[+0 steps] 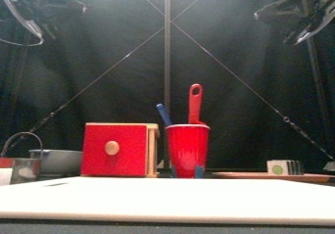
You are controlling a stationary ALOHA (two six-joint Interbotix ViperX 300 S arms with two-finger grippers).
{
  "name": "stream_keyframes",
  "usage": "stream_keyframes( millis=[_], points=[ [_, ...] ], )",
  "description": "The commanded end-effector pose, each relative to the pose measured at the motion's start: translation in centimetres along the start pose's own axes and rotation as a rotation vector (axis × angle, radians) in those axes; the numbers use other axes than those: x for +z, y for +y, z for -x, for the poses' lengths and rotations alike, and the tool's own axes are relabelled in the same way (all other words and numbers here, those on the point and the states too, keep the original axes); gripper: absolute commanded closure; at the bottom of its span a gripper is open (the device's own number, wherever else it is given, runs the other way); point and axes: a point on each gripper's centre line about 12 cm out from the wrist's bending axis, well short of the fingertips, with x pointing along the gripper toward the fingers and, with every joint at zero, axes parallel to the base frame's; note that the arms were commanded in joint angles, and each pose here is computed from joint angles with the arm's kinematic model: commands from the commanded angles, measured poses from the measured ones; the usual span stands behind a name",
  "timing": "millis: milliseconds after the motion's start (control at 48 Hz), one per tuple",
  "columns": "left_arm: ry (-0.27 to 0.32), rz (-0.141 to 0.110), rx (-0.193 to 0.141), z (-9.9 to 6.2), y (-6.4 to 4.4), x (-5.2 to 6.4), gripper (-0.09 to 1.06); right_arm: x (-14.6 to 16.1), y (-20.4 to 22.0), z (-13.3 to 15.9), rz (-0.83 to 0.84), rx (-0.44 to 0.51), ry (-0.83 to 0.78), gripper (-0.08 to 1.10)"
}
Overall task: Place sushi on board then cut the sushi with the knife then place the pieces on the plate
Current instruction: Place the sushi on the board
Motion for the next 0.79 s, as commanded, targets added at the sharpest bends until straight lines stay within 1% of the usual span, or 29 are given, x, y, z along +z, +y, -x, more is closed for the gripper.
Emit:
stream_keyframes(
  millis=[21,62,167,229,250,333,396,479,542,625,729,792],
  points=[
    [-0.005,0.006,0.004,-0.3,0.1,0.2,1.0,-0.1,-1.1,-0.4,-0.005,-0.054,0.021,0.99],
    [-0.003,0.009,0.0,-0.3,0.0,0.2,0.99,-0.4,-1.5,-0.5,-0.007,-0.073,0.049,0.98],
    [-0.008,0.014,0.0,-0.4,0.0,0.4,0.98,-1.5,-2.7,-1.1,-0.017,-0.127,0.204,0.98],
    [-0.006,0.018,0.001,-0.4,0.0,0.3,0.97,-2.4,-3.4,-1.4,-0.017,-0.156,0.341,0.98],
    [-0.006,0.018,0.001,-0.4,0.0,0.3,0.97,-2.8,-3.7,-1.5,-0.014,-0.168,0.417,0.98],
    [-0.003,0.02,0.009,-0.3,0.1,0.2,0.97,-3.8,-4.7,-1.2,0.019,-0.199,0.632,0.98],
    [-0.003,0.021,0.017,-0.3,0.3,0.2,0.97,-4.5,-5.5,-0.6,0.082,-0.22,0.804,0.98],
    [-0.003,0.019,0.025,-0.3,0.4,0.2,0.97,-5.2,-6.2,0.2,0.173,-0.231,0.951,0.98],
    [-0.002,0.018,0.035,-0.3,0.7,0.1,0.97,-5.5,-6.6,0.8,0.231,-0.24,1.016,0.97],
    [0.001,0.02,0.047,-0.3,0.9,0.0,0.97,-6.0,-7.0,1.3,0.29,-0.248,1.07,0.92],
    [0.005,0.028,0.064,-0.2,1.2,-0.2,0.97,-6.9,-7.0,1.8,0.337,-0.239,1.114,0.81],
    [0.006,0.035,0.073,-0.2,1.4,-0.3,0.97,-7.5,-6.8,2.0,0.347,-0.226,1.129,0.72]
  ],
)
